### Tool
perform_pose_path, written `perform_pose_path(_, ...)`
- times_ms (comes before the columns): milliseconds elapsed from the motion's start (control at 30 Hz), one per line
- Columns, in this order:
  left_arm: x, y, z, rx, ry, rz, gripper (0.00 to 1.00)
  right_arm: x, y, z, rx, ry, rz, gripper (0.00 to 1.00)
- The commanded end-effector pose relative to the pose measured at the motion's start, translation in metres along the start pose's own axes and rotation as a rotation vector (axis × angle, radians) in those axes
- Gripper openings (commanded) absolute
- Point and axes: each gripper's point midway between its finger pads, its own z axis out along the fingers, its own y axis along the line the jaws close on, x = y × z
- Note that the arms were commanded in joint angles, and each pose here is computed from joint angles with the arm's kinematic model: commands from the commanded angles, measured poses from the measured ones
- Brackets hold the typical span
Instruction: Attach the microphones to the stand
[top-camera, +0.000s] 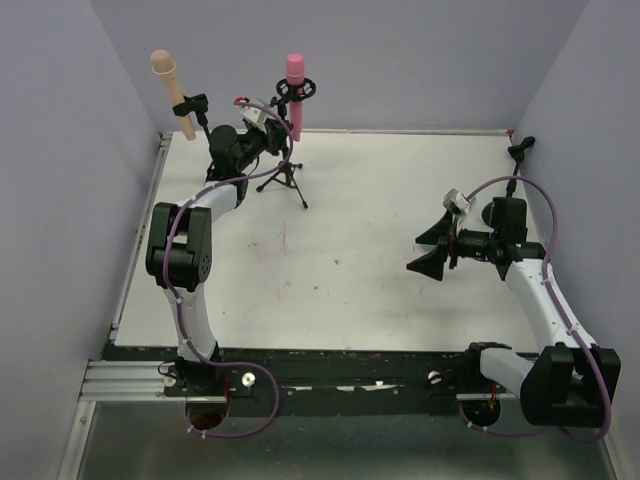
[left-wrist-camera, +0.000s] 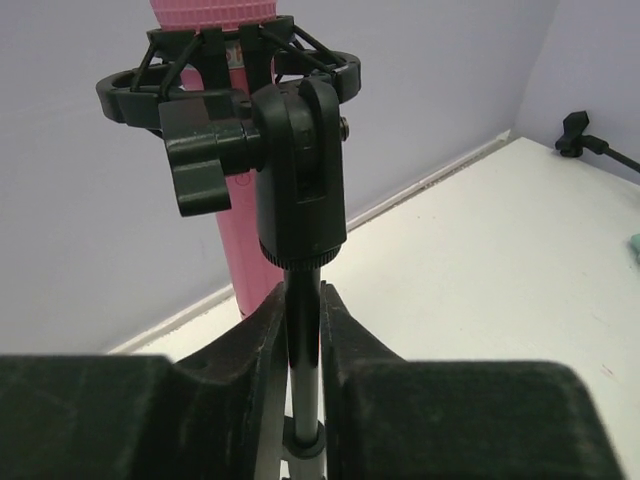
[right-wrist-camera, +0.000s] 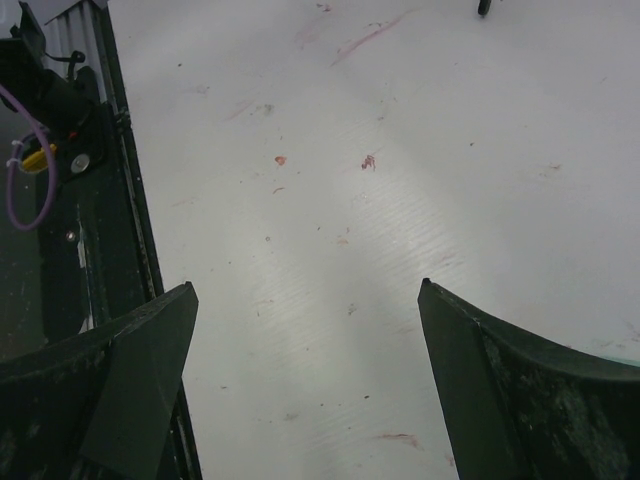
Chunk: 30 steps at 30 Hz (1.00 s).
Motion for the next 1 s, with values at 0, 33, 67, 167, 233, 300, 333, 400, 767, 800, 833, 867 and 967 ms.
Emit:
perform_pose_path(0, -0.027, -0.009, -0.006, 0.035, -0.082, 0.048, 0.30, -0.010, 0.002, -0.003, -0.014, -0.016, -0.023, 1.00)
perform_pose_path(33, -0.026, -0.010, -0.008, 0.034, -0.082, 0.047, 0.33, -0.009, 0.002, -0.003, -0.014, -0.015, -0.025, 1.00)
perform_pose_path(67, -0.026, -0.011, -0.011, 0.034, -0.082, 0.044, 0.36, -0.009, 0.002, -0.003, -0.013, -0.014, -0.026, 1.00)
perform_pose_path(167, -0.031, -0.015, -0.020, 0.021, -0.100, 0.047, 0.49, -0.011, 0.002, -0.004, -0.007, -0.016, -0.033, 1.00)
perform_pose_path(233, -0.037, -0.018, -0.027, 0.011, -0.110, 0.049, 0.59, -0.011, 0.003, -0.004, -0.006, -0.017, -0.040, 1.00)
perform_pose_path(300, -0.040, -0.022, -0.034, 0.010, -0.111, 0.044, 0.66, -0.010, 0.003, -0.004, -0.005, -0.016, -0.037, 1.00)
perform_pose_path(333, -0.042, -0.024, -0.038, 0.002, -0.111, 0.043, 0.69, -0.011, 0.002, -0.004, 0.000, -0.015, -0.041, 1.00)
perform_pose_path(400, -0.048, -0.028, -0.048, -0.017, -0.116, 0.042, 0.75, -0.011, 0.001, -0.004, 0.006, -0.013, -0.046, 1.00)
perform_pose_path(767, -0.070, -0.064, -0.121, -0.144, 0.071, -0.200, 0.87, -0.016, -0.005, -0.009, 0.066, 0.004, -0.081, 1.00)
perform_pose_path(800, -0.078, -0.072, -0.128, -0.142, 0.081, -0.226, 0.88, -0.017, -0.004, -0.009, 0.067, 0.004, -0.084, 1.00)
perform_pose_path(833, -0.083, -0.080, -0.136, -0.140, 0.111, -0.249, 0.88, -0.017, -0.003, -0.009, 0.066, 0.003, -0.084, 1.00)
perform_pose_path(867, -0.090, -0.089, -0.143, -0.132, 0.128, -0.261, 0.89, -0.017, -0.004, -0.010, 0.070, 0.003, -0.080, 1.00)
perform_pose_path(967, -0.104, -0.112, -0.171, -0.125, 0.167, -0.274, 0.94, -0.022, -0.009, -0.012, 0.100, 0.016, -0.067, 1.00)
